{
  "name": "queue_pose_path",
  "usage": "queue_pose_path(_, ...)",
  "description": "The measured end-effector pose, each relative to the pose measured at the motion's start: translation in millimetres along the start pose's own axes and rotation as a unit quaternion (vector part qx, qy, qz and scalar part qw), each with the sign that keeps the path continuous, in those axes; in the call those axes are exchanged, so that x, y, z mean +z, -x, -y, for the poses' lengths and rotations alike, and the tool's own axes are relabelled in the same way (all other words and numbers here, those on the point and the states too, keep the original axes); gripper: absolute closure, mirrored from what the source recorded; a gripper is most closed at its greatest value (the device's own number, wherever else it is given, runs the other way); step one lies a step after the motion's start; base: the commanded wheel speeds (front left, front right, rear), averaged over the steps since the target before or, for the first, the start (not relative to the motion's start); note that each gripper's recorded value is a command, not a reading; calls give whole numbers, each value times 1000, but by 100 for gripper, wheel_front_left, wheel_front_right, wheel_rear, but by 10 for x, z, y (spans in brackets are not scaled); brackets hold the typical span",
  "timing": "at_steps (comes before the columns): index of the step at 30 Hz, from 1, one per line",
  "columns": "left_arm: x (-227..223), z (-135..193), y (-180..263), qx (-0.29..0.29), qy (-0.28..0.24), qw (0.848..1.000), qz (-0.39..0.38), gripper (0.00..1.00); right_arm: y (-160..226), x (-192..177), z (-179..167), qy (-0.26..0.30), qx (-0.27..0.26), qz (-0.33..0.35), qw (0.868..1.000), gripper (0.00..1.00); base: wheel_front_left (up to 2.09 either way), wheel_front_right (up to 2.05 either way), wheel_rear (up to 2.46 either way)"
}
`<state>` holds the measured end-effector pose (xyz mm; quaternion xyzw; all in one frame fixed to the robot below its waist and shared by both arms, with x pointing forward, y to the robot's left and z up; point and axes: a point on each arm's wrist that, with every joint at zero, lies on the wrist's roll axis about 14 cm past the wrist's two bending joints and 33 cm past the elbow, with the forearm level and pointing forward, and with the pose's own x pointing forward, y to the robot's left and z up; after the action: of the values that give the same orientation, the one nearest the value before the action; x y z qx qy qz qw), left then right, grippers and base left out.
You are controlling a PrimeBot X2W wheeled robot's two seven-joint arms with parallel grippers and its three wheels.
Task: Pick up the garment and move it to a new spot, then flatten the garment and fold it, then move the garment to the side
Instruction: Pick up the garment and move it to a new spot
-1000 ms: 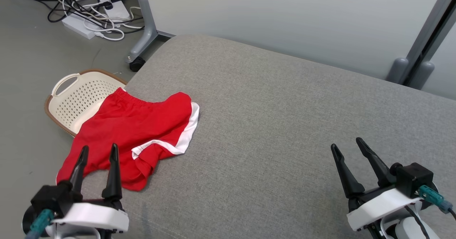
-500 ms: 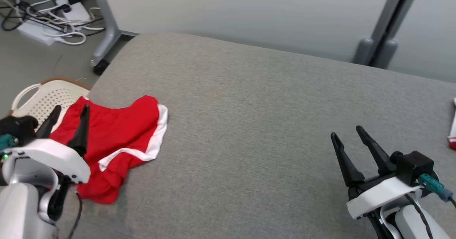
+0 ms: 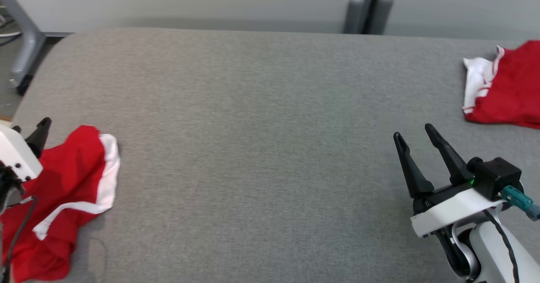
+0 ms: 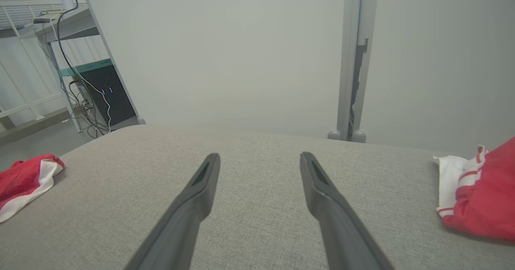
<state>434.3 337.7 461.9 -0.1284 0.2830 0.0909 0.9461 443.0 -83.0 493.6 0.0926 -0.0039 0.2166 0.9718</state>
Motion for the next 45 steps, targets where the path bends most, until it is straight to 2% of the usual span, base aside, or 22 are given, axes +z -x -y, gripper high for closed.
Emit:
queue_pose_path(7, -308, 128, -439, -6, 25, 993, -113, 0, 135, -45, 409, 3, -56, -6, 998, 0, 0, 0, 0)
queue_pose_path(14, -716, 237, -693, -6, 21, 977, -213, 0, 240, -145, 640, 3, -90, -19, 996, 0, 0, 0, 0)
queue_pose_path(18, -963, 297, -720, -9, 23, 960, -278, 0, 270, -184, 712, 3, -101, -24, 995, 0, 0, 0, 0)
queue_pose_path(21, -1014, 258, -718, -5, 19, 954, -299, 0, 279, -204, 743, 2, -105, -26, 994, 0, 0, 0, 0)
queue_pose_path(22, -1025, 254, -718, -4, 19, 953, -303, 3, 279, -210, 746, 2, -106, -27, 994, 0, 0, 0, 0)
queue_pose_path(23, -1022, 245, -721, -3, 19, 953, -303, 19, 276, -212, 750, 2, -106, -27, 994, 0, 0, 0, 0)
queue_pose_path(24, -1018, 234, -722, -1, 19, 953, -303, 40, 270, -210, 752, 2, -106, -27, 994, 0, 0, 0, 0)
queue_pose_path(26, -986, 208, -731, 3, 19, 956, -294, 89, 254, -204, 753, 4, -105, -25, 994, 0, 0, 0, 0)
queue_pose_path(27, -975, 192, -732, 5, 19, 957, -289, 100, 247, -206, 748, 4, -105, -25, 994, 0, 0, 0, 0)
queue_pose_path(37, -801, 197, -703, 1, -6, 968, -252, 100, 192, -184, 651, 3, -90, -22, 996, 0, 0, 0, 0)
queue_pose_path(45, -333, 410, -675, -27, -86, 980, -176, 100, 238, -34, 601, 6, -89, -5, 996, 0, 0, 0, 0)
